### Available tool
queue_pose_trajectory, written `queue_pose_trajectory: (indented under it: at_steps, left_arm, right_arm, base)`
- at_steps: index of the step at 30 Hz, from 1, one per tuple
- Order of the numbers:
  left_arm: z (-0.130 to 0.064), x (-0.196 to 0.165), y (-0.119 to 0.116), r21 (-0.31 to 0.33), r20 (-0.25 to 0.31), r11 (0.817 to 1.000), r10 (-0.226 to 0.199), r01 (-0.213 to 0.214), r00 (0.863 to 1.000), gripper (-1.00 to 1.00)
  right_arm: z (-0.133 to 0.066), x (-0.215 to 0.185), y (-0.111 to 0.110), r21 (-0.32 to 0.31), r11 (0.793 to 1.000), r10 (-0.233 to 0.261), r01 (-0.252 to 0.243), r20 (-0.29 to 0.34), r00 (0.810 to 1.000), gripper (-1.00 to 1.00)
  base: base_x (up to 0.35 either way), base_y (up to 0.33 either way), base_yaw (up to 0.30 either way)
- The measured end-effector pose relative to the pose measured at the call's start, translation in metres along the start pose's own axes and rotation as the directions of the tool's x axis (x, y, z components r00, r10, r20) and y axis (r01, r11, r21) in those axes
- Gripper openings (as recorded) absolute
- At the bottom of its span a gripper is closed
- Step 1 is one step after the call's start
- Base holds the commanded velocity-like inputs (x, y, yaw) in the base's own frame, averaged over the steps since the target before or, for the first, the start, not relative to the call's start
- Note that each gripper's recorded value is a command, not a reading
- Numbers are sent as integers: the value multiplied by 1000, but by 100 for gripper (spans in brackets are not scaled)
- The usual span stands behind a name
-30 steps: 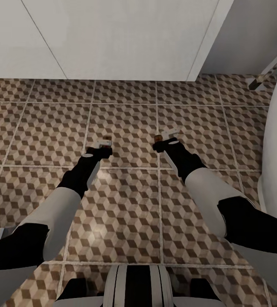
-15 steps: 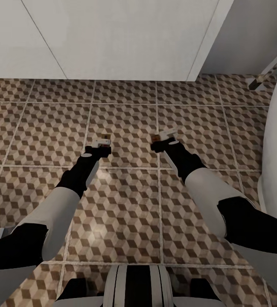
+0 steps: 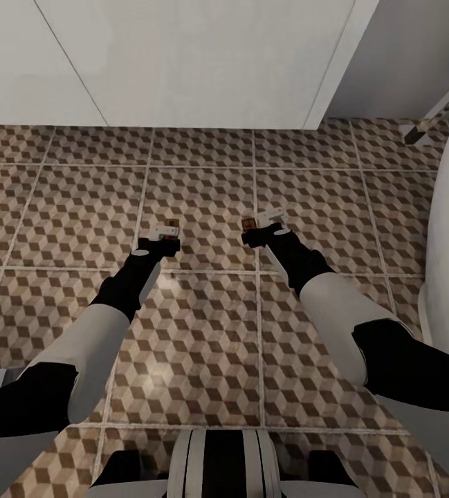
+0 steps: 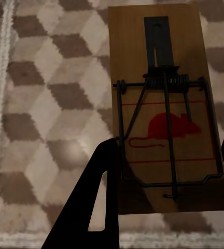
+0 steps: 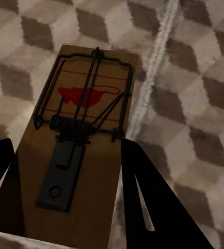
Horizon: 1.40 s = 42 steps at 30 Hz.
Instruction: Take the four mousetraps from the cabinet in the bathroom and place them on the bathroom floor. Make sure all four end up on the same floor surface, and ensure that at least two of them are either under or directly next to the same bathroom sink.
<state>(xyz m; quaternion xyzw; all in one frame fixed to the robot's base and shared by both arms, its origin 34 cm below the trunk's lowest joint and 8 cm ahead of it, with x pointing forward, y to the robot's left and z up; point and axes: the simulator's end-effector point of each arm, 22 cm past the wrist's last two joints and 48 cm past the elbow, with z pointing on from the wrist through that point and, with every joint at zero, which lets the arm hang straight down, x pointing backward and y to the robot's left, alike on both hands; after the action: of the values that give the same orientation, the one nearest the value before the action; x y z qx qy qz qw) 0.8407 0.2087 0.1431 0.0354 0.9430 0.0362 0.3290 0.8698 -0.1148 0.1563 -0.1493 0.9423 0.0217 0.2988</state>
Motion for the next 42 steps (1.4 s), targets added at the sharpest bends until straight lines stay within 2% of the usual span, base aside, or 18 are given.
queue_pose_trajectory:
  at_steps: [11, 21, 36, 42]
  left_arm:
    - [6, 13, -1, 1, -18, 1000, 0, 0, 1000, -100]
    - [25, 55, -5, 4, -70, 1000, 4, -4, 998, -100]
    - [27, 56, -5, 3, -70, 1000, 4, -4, 998, -100]
    - [27, 56, -5, 3, -70, 1000, 4, -3, 998, -100]
  right_arm:
    - [7, 9, 3, -4, 1000, 3, -3, 0, 1000, -100]
    - [32, 51, 11, -19, 1000, 10, -11, -50, 999, -100]
    - [35, 53, 12, -21, 1000, 10, -11, -51, 999, -100]
    - [35, 48, 12, -20, 1000, 11, -12, -24, 1000, -100]
  base:
    - [0, 0, 0]
    - [0, 0, 0]
    - [0, 0, 0]
    - [0, 0, 0]
